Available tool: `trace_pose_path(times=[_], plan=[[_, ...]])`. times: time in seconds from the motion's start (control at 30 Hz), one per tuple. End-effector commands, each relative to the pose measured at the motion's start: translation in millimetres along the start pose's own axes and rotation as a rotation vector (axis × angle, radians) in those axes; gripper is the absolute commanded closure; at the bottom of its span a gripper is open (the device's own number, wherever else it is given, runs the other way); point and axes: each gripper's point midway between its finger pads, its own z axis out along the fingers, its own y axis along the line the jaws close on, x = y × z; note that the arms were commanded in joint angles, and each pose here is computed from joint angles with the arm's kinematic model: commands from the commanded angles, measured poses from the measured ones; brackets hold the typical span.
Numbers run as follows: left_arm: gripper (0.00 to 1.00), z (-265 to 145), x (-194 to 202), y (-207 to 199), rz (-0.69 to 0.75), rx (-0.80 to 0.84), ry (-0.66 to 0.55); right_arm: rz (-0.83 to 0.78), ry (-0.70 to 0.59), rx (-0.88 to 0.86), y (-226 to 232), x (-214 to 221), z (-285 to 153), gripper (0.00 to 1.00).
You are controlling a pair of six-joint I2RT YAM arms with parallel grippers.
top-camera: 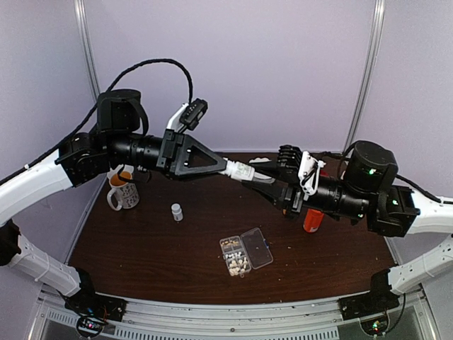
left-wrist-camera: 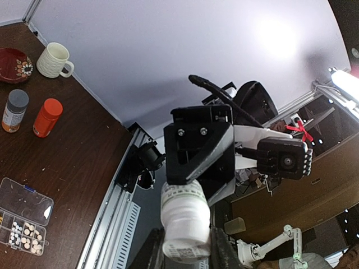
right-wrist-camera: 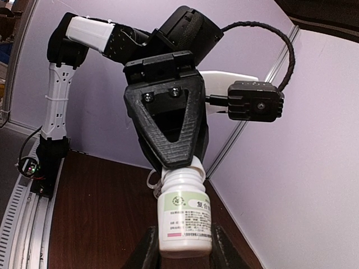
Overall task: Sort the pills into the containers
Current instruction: Screw the lid of the pill bottle onto the pill bottle.
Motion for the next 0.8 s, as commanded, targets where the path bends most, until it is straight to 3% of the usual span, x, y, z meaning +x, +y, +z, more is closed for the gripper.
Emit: trace_pose_path(times=[0.0, 0.77], plan=[[0.84, 4, -1, -17, 0.048, 0.069, 0.01, -0.019, 0.048, -0.051, 12, 13, 9, 1.0], [0.78, 15, 1, -6, 0.002, 0.05, 0.053, -0.156, 0.087, -0.019, 7, 14, 15, 1.0]])
